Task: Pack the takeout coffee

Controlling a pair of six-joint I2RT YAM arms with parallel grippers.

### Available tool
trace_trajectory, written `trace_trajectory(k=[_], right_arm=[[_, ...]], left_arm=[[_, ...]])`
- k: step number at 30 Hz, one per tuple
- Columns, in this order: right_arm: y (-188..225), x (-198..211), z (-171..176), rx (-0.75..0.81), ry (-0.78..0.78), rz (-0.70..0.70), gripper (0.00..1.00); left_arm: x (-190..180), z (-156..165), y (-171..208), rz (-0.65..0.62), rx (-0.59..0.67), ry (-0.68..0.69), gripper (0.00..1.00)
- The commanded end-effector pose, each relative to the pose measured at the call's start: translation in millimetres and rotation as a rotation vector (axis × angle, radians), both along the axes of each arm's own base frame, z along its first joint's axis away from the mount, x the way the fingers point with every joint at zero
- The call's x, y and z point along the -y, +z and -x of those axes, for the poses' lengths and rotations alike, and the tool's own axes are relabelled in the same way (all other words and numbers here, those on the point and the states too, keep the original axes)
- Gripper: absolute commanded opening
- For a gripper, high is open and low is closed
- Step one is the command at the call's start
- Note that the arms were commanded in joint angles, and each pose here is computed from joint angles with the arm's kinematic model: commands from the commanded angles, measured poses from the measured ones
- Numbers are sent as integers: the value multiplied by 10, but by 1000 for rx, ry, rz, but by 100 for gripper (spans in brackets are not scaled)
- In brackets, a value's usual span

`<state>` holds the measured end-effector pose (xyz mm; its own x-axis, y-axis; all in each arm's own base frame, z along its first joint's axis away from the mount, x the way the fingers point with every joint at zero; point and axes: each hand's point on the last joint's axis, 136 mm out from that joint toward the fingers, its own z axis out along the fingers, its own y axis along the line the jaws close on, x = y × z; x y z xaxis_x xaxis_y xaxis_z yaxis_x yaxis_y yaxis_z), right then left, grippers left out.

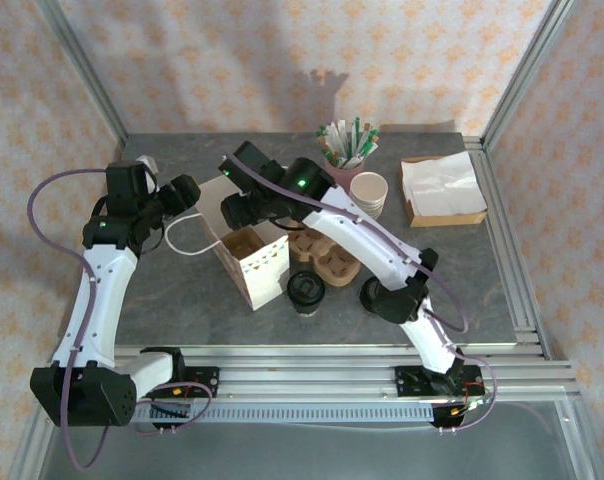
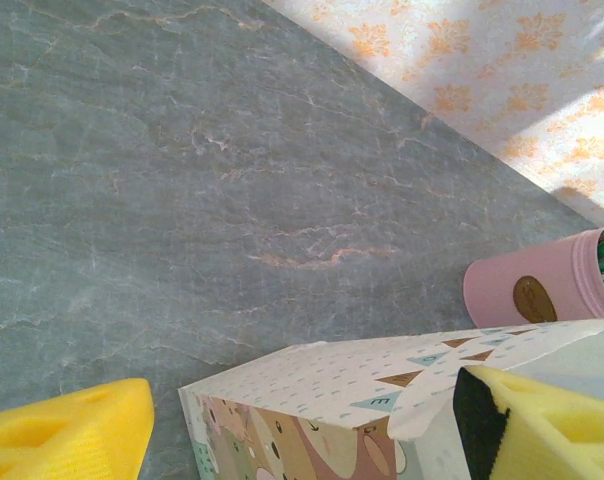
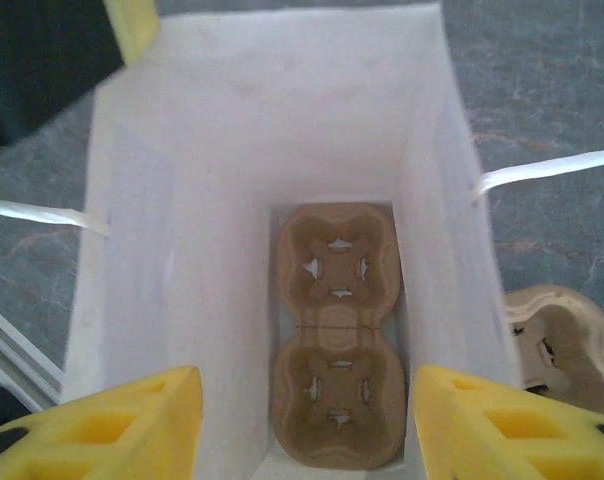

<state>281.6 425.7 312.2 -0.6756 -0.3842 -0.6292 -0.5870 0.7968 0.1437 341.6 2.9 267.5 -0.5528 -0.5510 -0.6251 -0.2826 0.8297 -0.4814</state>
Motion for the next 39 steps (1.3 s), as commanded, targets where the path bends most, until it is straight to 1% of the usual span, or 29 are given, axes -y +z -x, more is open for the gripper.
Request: trace_trajectory(k=[1,5,11,16,21,23,27,32,36,39], right_arm=[[392,228,113,77,-4,-18,57],[550,406,217,118,-4,-2,57],[804,725,351,181,-24,-30,57],[875,1092,453,230,-65,-41,57],[842,1423,635,249,-64,-79,57],[790,1535,702,255,-58,-88,57],[643,1718,797,249,-53,-63,58],[308,1891,878,207,-49,26,61],[41,1926,912,173,-47,64,61],[-206,1830,947,132,-17,61,61]], left_arm=[[-22,-1,-40,-19,-5,-11,80],[-18,3,-19,-21,2,-13,80],[-15,14,7,-23,13,-14,80],[-15,13,4,-25,12,-17,80],[-8,17,10,-24,14,-22,80],[-10,17,11,-25,15,-21,80],[-10,19,10,-26,14,-21,80],[-13,23,10,-27,13,-20,80],[-14,25,12,-29,14,-21,80],[-13,28,10,-30,13,-21,81]])
